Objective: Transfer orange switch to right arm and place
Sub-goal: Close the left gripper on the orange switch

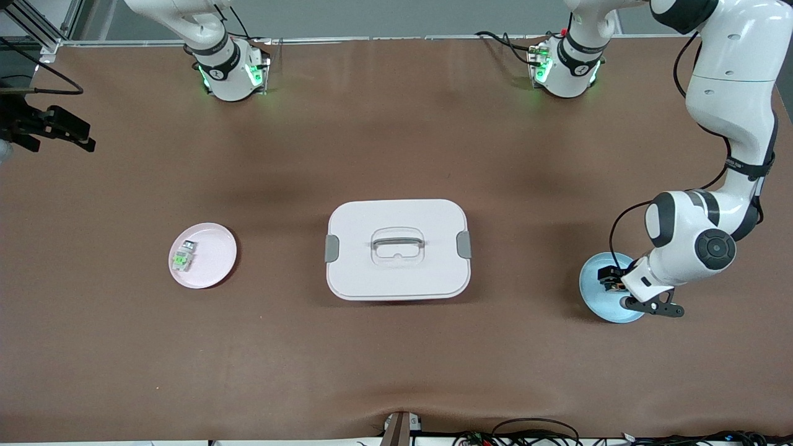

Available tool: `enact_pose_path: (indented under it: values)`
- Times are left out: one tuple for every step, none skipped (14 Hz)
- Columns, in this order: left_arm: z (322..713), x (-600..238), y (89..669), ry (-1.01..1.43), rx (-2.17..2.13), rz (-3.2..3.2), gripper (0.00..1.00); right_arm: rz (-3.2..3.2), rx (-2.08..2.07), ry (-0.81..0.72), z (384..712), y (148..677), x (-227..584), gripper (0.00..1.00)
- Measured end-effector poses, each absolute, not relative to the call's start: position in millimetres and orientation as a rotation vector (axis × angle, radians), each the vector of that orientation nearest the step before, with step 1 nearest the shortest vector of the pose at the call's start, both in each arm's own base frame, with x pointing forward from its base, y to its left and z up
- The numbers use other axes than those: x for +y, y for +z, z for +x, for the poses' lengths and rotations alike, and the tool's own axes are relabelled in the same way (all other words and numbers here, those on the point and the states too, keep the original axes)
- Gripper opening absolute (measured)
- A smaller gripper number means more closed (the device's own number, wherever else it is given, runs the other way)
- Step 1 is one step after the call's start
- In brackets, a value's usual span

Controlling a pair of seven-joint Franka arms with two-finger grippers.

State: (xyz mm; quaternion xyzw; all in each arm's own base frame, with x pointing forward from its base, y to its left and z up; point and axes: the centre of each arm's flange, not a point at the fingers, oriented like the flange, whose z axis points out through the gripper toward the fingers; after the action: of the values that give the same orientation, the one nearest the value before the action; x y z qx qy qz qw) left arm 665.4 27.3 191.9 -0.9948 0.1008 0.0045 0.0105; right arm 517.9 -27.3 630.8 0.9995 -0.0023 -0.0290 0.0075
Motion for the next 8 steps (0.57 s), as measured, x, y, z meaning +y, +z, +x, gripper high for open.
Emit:
enact_pose_path:
  values:
    - [665.5,27.4,191.0,0.016,0.314,-3.105,0.91,3.125,-0.007,-0.091,517.9,630.8,-27.3,1.0]
    - [665.6,27.7,190.5,0.016,0.314,-3.105,0.91,3.125,-0.007,-0.091,517.9,630.8,-27.3,1.0]
    - [665.8,28.3,190.3,0.016,0.312,-3.105,0.85,3.124,-0.007,-0.091,517.9,630.8,-27.4,1.0]
    - [666.0,29.0,190.5,0.015,0.311,-3.105,0.76,3.124,-0.007,-0.091,517.9,630.8,-27.4,1.0]
    - [666.7,29.4,191.4,0.012,0.31,-3.105,0.72,3.124,-0.007,-0.091,517.8,630.8,-27.5,1.0]
    - [667.3,29.7,192.2,0.009,0.309,-3.104,0.72,3.123,-0.007,-0.091,517.8,630.7,-27.5,1.0]
    - [668.5,30.3,193.6,0.004,0.307,-3.104,0.72,3.123,-0.008,-0.091,517.8,630.8,-27.6,1.0]
    - [670.2,31.0,196.0,-0.006,0.306,-3.103,0.72,3.122,-0.008,-0.091,517.8,630.8,-27.8,1.0]
